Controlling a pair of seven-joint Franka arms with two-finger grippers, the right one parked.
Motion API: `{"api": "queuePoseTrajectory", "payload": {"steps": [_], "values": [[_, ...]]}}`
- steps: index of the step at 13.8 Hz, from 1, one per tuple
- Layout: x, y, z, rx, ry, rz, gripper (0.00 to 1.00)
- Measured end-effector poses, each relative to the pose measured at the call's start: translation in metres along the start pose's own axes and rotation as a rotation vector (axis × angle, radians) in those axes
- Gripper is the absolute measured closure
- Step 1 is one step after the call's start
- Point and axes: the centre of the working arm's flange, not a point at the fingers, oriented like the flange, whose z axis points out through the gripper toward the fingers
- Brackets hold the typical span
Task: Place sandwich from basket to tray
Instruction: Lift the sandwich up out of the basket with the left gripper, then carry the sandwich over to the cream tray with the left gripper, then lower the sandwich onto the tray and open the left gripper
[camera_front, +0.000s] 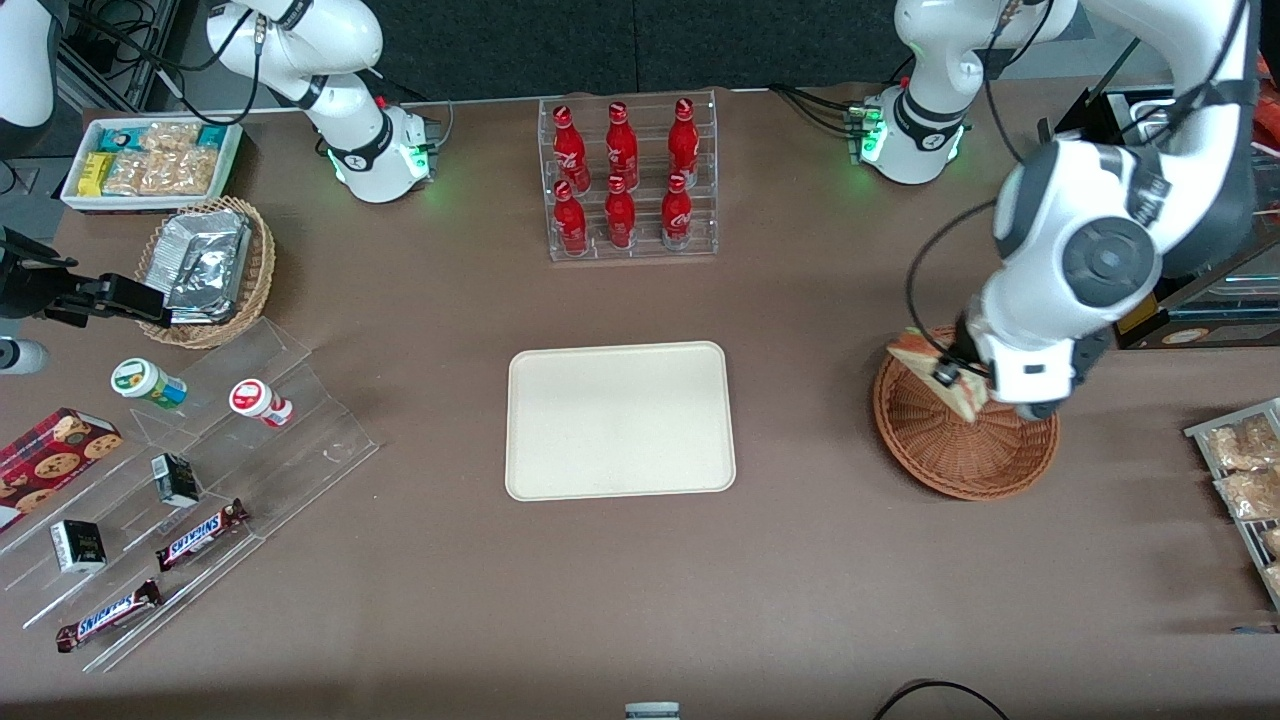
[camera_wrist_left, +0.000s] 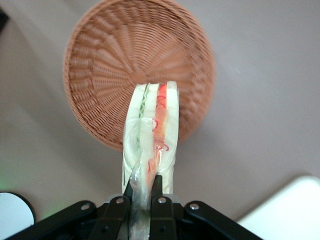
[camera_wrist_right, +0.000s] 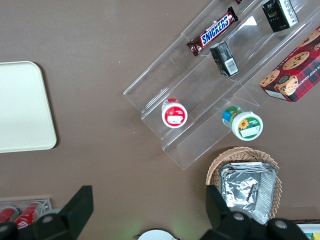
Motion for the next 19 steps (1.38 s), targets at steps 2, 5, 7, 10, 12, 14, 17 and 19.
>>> {"api": "queuePoseTrajectory", "payload": {"steps": [2,5,7,10,12,14,17,19], "values": [[-0.044,0.027,-0.018,-0.028,0.014,0.106,0.86],[-0.123,0.08,-0.013,-0.055,0.034,0.287,0.86],[-0.174,0.123,0.003,-0.07,0.049,0.401,0.86],[-0.212,0.181,0.035,-0.071,0.063,0.509,0.86],[-0.229,0.212,0.067,-0.076,0.088,0.563,0.86],[-0.241,0.235,0.101,-0.113,0.088,0.597,0.86],[-0.244,0.249,0.134,-0.129,0.097,0.621,0.86],[-0.248,0.253,0.147,-0.126,0.111,0.639,0.86]]}}
